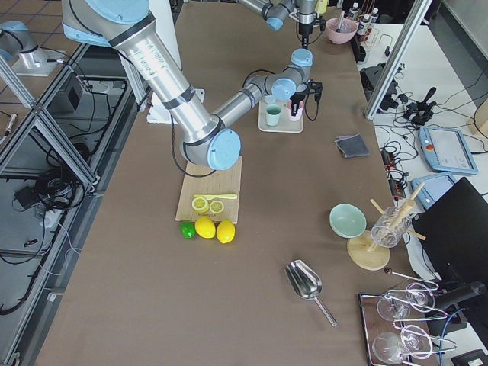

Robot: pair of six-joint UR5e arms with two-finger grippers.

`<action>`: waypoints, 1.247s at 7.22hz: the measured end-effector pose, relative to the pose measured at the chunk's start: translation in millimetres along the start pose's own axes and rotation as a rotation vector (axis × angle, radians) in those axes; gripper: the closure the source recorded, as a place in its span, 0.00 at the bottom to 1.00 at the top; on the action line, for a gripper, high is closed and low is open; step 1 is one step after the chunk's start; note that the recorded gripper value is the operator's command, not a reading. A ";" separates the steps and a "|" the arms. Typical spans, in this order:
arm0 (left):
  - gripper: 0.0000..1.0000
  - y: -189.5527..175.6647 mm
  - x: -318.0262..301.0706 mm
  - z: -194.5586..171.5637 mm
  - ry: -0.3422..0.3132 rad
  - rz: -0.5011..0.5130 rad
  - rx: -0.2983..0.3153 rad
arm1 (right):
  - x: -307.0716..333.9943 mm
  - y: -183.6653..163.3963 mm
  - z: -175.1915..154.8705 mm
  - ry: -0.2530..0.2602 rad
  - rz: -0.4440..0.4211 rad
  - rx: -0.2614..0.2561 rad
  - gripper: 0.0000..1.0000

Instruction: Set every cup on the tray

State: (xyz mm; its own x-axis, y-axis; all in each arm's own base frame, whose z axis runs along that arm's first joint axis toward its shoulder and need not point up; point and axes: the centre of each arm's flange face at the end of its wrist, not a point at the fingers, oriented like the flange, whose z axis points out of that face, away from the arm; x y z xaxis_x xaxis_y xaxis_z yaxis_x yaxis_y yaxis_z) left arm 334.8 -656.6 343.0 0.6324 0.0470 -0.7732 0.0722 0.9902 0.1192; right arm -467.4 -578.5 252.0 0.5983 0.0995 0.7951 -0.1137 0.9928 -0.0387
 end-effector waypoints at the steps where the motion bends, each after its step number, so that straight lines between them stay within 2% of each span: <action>1: 1.00 -4.7 23.2 -13.6 0.015 -0.036 0.007 | -1.5 3.3 13.2 0.001 -0.011 -0.001 1.00; 3: 1.00 -1.1 63.9 -22.9 0.047 -0.088 0.009 | -4.3 9.0 31.7 0.002 -0.027 0.005 1.00; 4: 1.00 4.3 83.8 -20.7 0.059 -0.109 0.002 | -8.3 9.6 33.5 -0.002 -0.028 0.007 0.21; 5: 1.00 12.3 104.9 -16.1 0.071 -0.130 -0.009 | -13.4 8.6 32.8 -0.006 -0.026 0.009 0.00; 7: 1.00 34.2 145.0 -2.3 0.085 -0.168 -0.027 | -22.7 3.5 23.1 -0.020 0.009 0.020 0.00; 9: 1.00 59.2 173.5 14.9 0.076 -0.185 -0.019 | -18.3 -21.5 -6.0 -0.041 0.042 0.045 0.00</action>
State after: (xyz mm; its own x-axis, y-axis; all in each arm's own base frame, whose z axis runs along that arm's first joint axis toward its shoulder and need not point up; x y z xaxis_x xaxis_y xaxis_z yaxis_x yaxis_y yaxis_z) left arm 460.3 -591.7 225.1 0.5494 -0.1269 -0.8259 0.1663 0.9852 -0.0407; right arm -471.2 -601.2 234.7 0.5597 0.1377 0.8172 -0.1740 0.9836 -0.0466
